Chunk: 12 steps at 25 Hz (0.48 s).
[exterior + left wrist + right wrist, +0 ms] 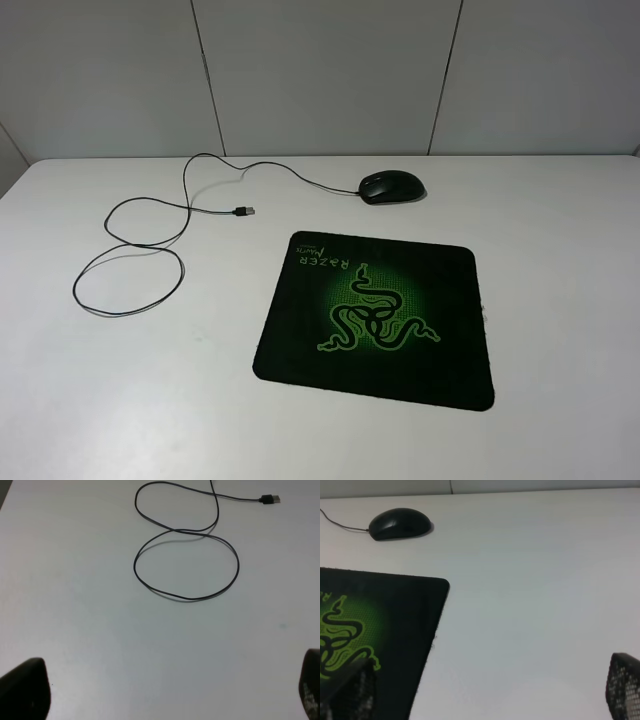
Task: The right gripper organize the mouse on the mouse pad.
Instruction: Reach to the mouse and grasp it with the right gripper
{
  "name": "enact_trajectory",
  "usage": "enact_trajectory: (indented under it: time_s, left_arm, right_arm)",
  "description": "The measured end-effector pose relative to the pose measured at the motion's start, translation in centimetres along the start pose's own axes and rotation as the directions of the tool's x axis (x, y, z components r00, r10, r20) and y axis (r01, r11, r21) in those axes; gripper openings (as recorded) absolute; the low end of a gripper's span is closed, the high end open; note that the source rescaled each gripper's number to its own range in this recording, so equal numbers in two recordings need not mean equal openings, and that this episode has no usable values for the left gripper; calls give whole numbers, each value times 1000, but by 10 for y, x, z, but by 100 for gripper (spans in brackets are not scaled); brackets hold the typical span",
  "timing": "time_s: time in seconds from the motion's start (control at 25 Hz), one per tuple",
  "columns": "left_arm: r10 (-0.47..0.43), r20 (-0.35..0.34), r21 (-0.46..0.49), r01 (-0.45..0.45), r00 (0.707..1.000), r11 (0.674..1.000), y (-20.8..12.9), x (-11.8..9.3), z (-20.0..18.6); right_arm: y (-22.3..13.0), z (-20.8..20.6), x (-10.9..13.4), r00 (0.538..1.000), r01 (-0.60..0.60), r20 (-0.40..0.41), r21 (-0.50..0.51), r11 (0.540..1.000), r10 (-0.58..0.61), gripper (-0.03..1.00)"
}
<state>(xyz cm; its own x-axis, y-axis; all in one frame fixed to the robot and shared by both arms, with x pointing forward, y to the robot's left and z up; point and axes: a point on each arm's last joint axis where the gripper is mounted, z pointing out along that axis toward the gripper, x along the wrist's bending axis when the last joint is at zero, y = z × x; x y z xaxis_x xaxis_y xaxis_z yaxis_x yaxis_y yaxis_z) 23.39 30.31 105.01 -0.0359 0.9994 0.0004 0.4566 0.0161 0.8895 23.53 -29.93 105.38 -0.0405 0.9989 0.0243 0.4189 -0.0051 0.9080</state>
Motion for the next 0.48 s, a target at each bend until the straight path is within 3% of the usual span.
enact_trajectory:
  time_s: [0.48]
  left_arm:
    - [0, 0, 0, 0, 1000, 1000, 0, 0, 0]
  right_arm:
    - [0, 0, 0, 1000, 0, 0, 0, 1000, 0, 100]
